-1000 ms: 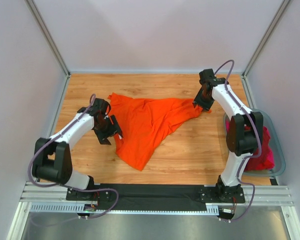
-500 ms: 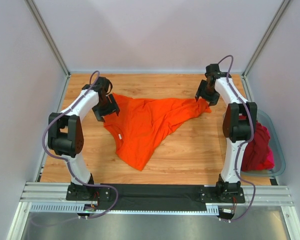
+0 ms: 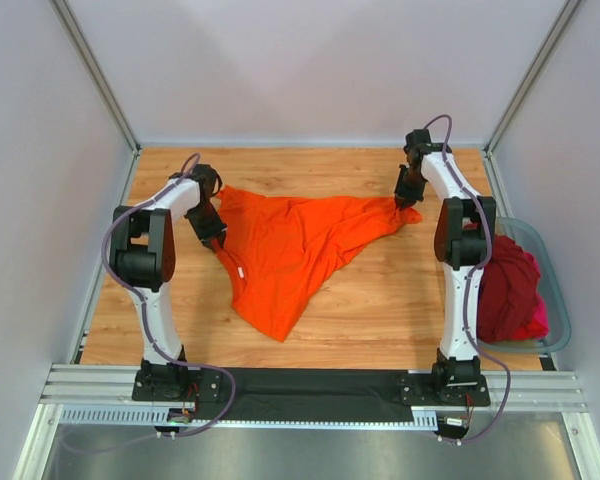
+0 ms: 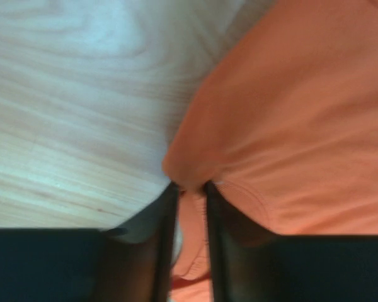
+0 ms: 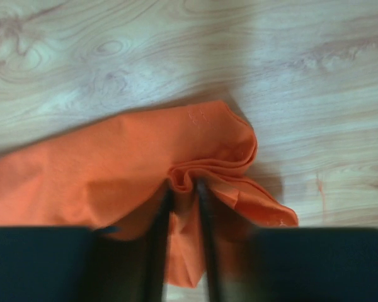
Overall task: Fold and stack the t-shirts
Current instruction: Flatten the tshirt out
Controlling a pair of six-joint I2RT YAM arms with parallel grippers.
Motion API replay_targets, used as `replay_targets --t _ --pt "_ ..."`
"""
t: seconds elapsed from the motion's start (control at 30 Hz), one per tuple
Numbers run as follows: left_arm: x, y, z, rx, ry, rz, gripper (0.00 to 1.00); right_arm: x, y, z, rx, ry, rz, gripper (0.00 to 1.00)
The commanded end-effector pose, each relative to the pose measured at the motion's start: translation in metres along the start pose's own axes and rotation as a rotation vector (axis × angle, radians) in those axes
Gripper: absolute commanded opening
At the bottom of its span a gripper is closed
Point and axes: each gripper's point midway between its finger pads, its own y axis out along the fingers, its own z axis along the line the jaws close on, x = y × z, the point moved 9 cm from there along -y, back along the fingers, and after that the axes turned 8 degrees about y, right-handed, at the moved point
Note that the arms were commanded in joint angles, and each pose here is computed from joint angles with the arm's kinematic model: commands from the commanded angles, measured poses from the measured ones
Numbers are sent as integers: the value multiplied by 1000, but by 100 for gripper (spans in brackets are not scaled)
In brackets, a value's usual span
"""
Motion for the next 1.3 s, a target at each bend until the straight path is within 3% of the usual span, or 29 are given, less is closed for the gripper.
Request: replay_targets --t 0.0,0.07,0.17,0.3,0.33,0.4,0.47,0.53,0.67,0.73,0.77,0.8,0.87,0.97,1.1,1.2,1.27 --pt "29 -40 -17 -69 13 -67 10 32 -48 19 126 33 -116 0" --pt "40 -69 -19 -66 14 -117 0 38 -81 23 148 47 -165 0" --pt "50 -137 -16 -86 33 -242 0 40 -142 25 167 108 -259 0" --pt "26 -180 3 -61 62 -258 0 3 -179 4 103 155 -182 0" --pt "17 -177 8 -56 70 -242 0 -17 -168 -7 49 160 -100 0" --pt "-16 -159 25 -38 82 -179 0 -44 -186 -26 -9 166 -98 0" --pt "-40 -141 37 -11 94 -124 0 -81 -167 -49 -106 169 -8 0" --pt "-72 -116 54 43 104 -27 0 -106 -180 -61 -92 179 -18 0" --pt "-111 -84 74 92 109 73 0 -174 -143 -82 -144 179 132 0" --pt "-122 -72 78 94 107 115 12 -188 -130 -81 -140 176 164 4" --pt "-123 -70 76 78 106 136 21 -194 -126 -78 -120 177 206 18" --pt "-123 -69 75 76 104 158 40 -199 -123 -78 -132 168 222 25" --pt "-119 -75 73 74 107 149 53 -195 -125 -77 -137 151 220 39" --pt "-92 -91 70 87 112 25 64 -171 -140 -65 -97 93 154 47" --pt "-30 -105 58 -12 116 -152 68 -134 -133 -41 -23 27 98 49" --pt "2 -89 47 -83 150 -194 65 -112 -124 -21 73 -17 75 49" --pt "20 -72 44 -148 165 -160 63 -98 -111 -8 122 -39 80 48"
